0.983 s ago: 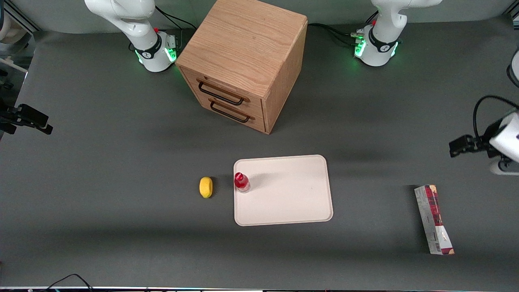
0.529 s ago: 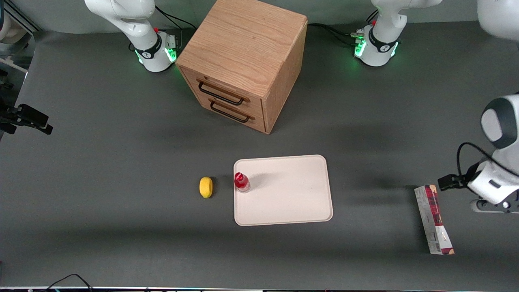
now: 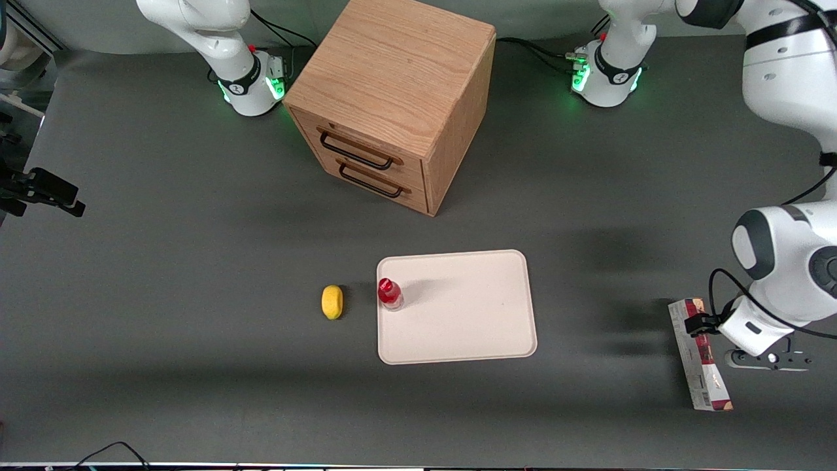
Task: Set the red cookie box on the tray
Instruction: 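Lower the open left gripper over the red-and-white cookie box, then close the left gripper on the cookie box and lift it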
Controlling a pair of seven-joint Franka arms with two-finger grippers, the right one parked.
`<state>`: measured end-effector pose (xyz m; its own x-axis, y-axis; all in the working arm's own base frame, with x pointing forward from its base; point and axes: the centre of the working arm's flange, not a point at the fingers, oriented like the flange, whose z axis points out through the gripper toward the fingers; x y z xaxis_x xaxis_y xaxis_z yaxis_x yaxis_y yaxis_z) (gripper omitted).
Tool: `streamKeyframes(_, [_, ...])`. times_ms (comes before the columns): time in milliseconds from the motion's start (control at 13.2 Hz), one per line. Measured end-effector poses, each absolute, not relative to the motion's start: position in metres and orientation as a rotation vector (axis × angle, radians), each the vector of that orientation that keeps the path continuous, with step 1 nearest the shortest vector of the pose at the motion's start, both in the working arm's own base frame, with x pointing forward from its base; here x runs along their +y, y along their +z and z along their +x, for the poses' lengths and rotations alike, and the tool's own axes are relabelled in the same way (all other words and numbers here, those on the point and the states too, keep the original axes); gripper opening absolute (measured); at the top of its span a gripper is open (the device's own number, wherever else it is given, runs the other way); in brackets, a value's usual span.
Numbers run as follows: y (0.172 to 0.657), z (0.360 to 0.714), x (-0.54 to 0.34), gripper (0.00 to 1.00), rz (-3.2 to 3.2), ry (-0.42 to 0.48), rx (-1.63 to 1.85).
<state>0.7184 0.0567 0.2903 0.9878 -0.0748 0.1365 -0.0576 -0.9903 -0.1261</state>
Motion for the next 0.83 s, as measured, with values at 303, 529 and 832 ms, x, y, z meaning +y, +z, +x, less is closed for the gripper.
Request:
streamKeyframes(303, [0.240, 0.723, 0.063, 1.00, -2.999, -0.244, 0.114])
streamKeyframes(529, [0.206, 0.723, 0.064, 1.00, -2.998, -0.277, 0.117])
streamKeyframes(832, [0.193, 0.723, 0.064, 0.77, -3.013, -0.291, 0.093])
